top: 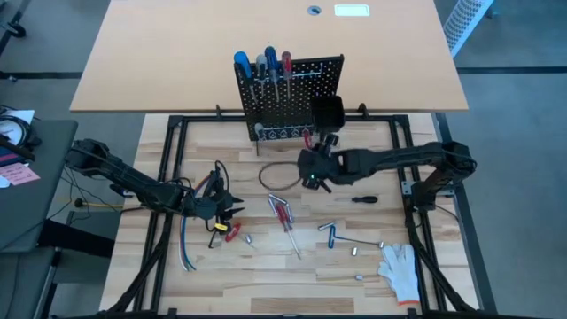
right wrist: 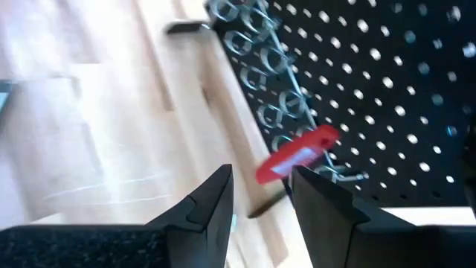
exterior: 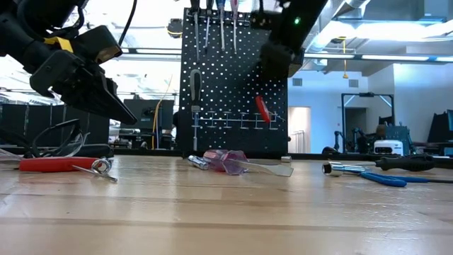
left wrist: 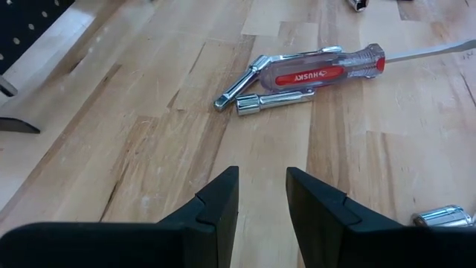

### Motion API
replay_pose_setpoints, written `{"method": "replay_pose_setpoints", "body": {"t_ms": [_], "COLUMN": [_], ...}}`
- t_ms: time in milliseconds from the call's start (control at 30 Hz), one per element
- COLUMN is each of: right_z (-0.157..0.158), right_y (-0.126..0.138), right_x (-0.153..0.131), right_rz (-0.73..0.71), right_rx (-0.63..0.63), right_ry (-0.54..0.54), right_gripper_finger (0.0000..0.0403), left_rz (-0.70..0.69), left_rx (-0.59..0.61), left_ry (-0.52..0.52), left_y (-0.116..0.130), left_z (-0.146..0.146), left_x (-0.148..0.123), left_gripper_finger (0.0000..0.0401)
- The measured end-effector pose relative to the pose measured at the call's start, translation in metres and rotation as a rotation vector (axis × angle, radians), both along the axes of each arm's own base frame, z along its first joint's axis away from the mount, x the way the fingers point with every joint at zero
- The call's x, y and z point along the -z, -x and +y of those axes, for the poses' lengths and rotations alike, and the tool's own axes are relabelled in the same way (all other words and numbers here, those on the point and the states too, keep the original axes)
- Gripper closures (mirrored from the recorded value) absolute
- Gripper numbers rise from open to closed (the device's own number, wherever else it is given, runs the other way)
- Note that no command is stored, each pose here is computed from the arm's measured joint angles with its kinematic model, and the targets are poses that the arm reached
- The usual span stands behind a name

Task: Hang tools onto peg board
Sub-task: Hang the allen wrench on the pegboard

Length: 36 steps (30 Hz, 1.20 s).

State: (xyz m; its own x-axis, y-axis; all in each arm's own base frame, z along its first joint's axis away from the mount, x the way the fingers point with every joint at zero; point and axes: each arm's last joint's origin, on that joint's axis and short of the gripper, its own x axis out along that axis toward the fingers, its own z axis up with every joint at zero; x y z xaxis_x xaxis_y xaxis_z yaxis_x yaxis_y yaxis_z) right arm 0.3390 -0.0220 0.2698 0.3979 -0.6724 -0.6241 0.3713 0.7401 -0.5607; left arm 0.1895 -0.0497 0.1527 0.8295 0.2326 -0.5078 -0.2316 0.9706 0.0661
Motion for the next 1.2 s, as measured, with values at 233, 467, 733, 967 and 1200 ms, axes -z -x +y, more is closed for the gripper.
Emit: {"method": "replay_pose_setpoints", "body": {"t_ms": [233, 467, 733, 967, 1200], "right_z": [0.032, 0.047, 0.064, 0.069, 0.066], "right_y": [0.000, 0.007, 0.020, 0.051, 0.074], "right_x": [0.000, 0.003, 0.007, 0.034, 0.070], "right_rz": [-0.025, -0.037, -0.034, -0.014, -0.161], "right_rx": [-0.059, -0.014, 0.062, 0.161, 0.213], "right_ry": [-0.017, -0.060, -0.104, -0.041, -0.072], "right_gripper_finger": [0.0260, 0.0259, 0.0214, 0.0151, 0.0145], "left_rz": [0.000, 0.000, 0.001, 0.002, -0.001], "left_rx": [0.020, 0.022, 0.023, 0.033, 0.035], "left_ry": [0.002, 0.001, 0.001, 0.000, 0.001], "left_y": [0.001, 0.001, 0.001, 0.002, 0.002], "left_z": [-0.004, -0.004, -0.004, -0.006, -0.006], "left_x": [0.000, 0.000, 0.000, 0.000, 0.000], "left_gripper_finger": [0.0294, 0.0294, 0.0294, 0.0294, 0.0294]}}
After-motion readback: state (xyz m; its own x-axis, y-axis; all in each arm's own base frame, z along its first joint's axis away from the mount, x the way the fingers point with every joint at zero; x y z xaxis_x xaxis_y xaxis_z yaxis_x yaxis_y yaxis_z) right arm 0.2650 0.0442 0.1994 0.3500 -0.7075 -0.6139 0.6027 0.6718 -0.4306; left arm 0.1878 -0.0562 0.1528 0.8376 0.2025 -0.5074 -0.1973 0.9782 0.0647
